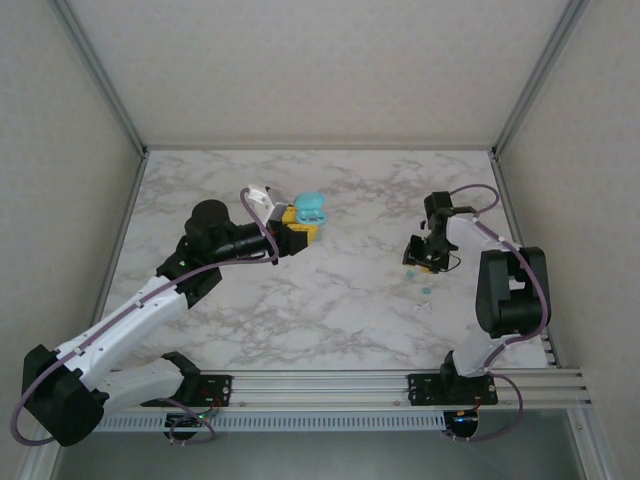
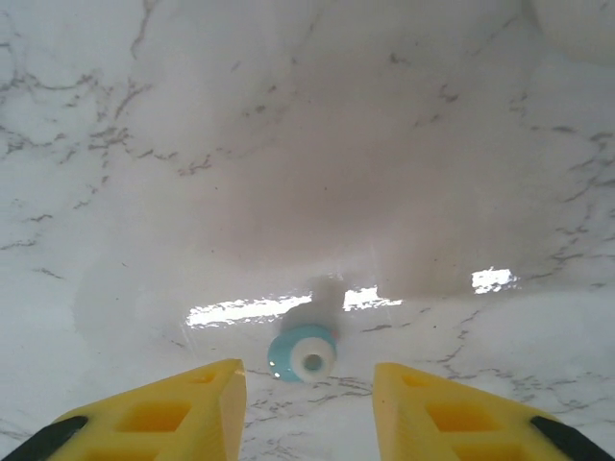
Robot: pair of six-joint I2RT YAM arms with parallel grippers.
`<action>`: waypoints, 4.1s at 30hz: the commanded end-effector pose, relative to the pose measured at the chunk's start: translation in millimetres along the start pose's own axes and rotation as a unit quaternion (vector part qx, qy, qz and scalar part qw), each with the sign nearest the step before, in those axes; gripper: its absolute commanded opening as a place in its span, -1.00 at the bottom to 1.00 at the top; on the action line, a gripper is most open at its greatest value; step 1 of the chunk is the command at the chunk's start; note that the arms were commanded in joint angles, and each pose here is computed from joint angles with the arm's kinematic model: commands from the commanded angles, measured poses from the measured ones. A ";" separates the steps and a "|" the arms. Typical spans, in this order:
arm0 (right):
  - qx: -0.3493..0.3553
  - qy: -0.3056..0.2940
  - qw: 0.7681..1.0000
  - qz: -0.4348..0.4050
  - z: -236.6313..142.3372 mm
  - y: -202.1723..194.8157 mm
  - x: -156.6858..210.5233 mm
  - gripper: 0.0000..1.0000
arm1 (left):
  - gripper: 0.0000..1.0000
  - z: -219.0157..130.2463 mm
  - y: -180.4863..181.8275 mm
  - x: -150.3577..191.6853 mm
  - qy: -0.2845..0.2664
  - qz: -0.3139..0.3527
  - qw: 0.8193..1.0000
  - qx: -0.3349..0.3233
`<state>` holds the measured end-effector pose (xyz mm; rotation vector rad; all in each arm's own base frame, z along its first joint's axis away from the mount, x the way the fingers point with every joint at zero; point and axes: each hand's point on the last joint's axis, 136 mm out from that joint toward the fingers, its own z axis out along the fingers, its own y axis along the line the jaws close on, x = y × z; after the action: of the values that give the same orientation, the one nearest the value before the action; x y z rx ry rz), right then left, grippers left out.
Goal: Insert the wireless bluetooth earbuds into the charging case
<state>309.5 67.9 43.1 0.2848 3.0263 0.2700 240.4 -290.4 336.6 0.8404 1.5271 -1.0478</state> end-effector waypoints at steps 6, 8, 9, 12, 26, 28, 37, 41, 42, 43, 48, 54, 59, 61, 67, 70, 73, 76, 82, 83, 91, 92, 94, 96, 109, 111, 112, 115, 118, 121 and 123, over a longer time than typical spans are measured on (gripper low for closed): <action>0.014 0.008 0.996 -0.089 -4.1 15.4 -8.7 -0.19 | -0.54 1.0 -6.6 -14.5 -0.011 0.011 1.000 0.006; 0.001 0.010 0.995 -0.102 -2.4 23.4 -10.2 -0.16 | -0.54 1.5 -6.6 -14.6 -0.011 0.010 1.000 0.005; 0.010 0.014 0.995 -0.097 0.0 21.5 -11.5 -0.16 | -0.54 2.0 -6.9 -14.2 -0.010 0.009 1.000 0.006; 0.064 0.023 0.995 -0.070 5.3 4.3 -15.3 -0.15 | -0.54 2.5 -8.0 -14.8 -0.009 0.010 1.000 0.007; 0.065 0.064 0.995 -0.038 23.7 -6.1 15.6 -0.40 | -0.54 -0.1 -8.7 -12.8 -0.004 0.013 1.000 0.004; 0.067 0.063 0.995 -0.038 24.6 -7.2 16.7 -0.43 | -0.54 -0.1 -9.4 -13.1 -0.005 0.013 1.000 0.004; -0.040 0.043 0.997 -0.041 11.0 32.3 14.7 -0.64 | -0.54 -2.3 -9.7 -13.7 -0.006 0.013 1.000 0.001; -0.178 0.067 0.981 -0.034 5.8 85.3 28.8 -0.58 | -0.54 -3.2 -8.9 -14.1 -0.007 0.013 1.000 -0.003; -0.190 0.078 0.978 -0.040 7.4 94.9 35.2 -0.56 | -0.54 -3.5 -8.1 -13.9 -0.008 0.013 1.000 -0.005; -0.184 0.086 0.978 -0.047 10.2 99.3 40.0 -0.54 | -0.54 -3.4 -8.1 -13.9 -0.008 0.014 1.000 -0.006; -0.159 0.112 0.979 -0.061 31.8 110.2 55.5 -0.52 | -0.54 -3.6 -8.6 -15.9 -0.010 0.016 1.000 -0.006; -0.095 0.107 0.988 -0.059 47.4 86.4 55.3 -0.50 | -0.54 -4.0 -9.4 -16.0 -0.009 0.015 1.000 -0.004; -0.062 0.101 0.991 -0.055 52.2 73.3 55.0 -0.44 | -0.54 -3.8 -10.1 -15.5 -0.008 0.015 1.000 -0.003; -0.060 0.096 0.992 -0.057 49.8 72.4 54.3 -0.43 | -0.54 -3.8 -10.0 -15.1 -0.007 0.015 1.000 -0.003; -0.053 0.061 0.996 -0.049 36.7 68.2 41.9 -0.43 | -0.54 -3.0 -9.0 -13.3 -0.005 0.015 1.000 -0.004; -0.055 0.055 0.996 -0.048 31.1 68.6 39.6 -0.46 | -0.54 -2.2 -9.3 -14.6 -0.005 0.014 1.000 -0.003; -0.051 0.056 0.996 -0.045 26.8 65.3 41.0 -0.47 | -0.54 -1.8 -8.9 -13.8 -0.004 0.014 1.000 -0.003; -0.043 0.053 0.997 -0.039 24.0 57.4 43.3 -0.48 | -0.54 -1.8 -9.0 -13.1 -0.003 0.014 1.000 -0.002; -0.062 0.084 0.993 -0.050 28.1 58.8 61.2 -0.47 | -0.54 0.3 -8.5 -12.6 -0.002 0.012 1.000 0.000; -0.064 0.087 0.993 -0.052 28.6 59.1 64.1 -0.48 | -0.55 0.6 -8.7 -13.0 -0.002 0.012 1.000 0.001; -0.102 0.108 0.986 -0.080 28.5 74.3 80.9 -0.46 | -0.54 3.7 -8.4 -12.5 -0.003 0.009 1.000 0.004; -0.099 0.110 0.986 -0.082 28.5 74.9 84.2 -0.47 | -0.54 3.6 -9.0 -12.9 -0.003 0.010 1.000 0.005; -0.078 0.096 0.989 -0.082 27.8 70.3 84.2 -0.47 | -0.54 2.7 -9.2 -13.2 -0.002 0.011 1.000 0.004; -0.042 0.078 0.993 -0.075 22.7 60.1 76.8 -0.46 | -0.54 1.3 -8.6 -13.7 -0.005 0.012 1.000 0.000; -0.072 0.031 0.996 0.031 5.3 86.9 52.1 -0.16 | -0.54 -4.5 -7.0 -13.7 -0.010 0.017 1.000 -0.014; -0.072 0.033 0.996 0.042 10.4 89.2 53.2 -0.14 | -0.55 -4.8 -6.9 -13.1 -0.009 0.018 1.000 -0.015; -0.071 0.036 0.996 0.042 13.1 91.2 54.2 -0.13 | -0.55 -4.8 -6.7 -12.4 -0.008 0.018 1.000 -0.015; -0.066 0.046 0.996 0.036 20.4 95.4 56.7 -0.14 | -0.55 -5.3 -7.0 -12.5 -0.008 0.018 1.000 -0.015; -0.045 0.052 0.997 0.036 26.5 93.0 58.3 -0.14 | -0.55 -6.0 -7.6 -12.7 -0.009 0.018 1.000 -0.015; -0.032 0.050 0.998 0.034 29.0 91.9 58.3 -0.14 | -0.55 -7.8 -7.7 -13.3 -0.010 0.020 1.000 -0.018; -0.032 0.051 0.998 0.030 30.5 94.0 58.0 -0.15 | -0.55 -8.6 -7.4 -12.9 -0.011 0.021 1.000 -0.020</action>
<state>267.1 173.3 23.6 0.3524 3.1133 0.4336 238.3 -288.2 338.2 0.8289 1.5463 -1.0100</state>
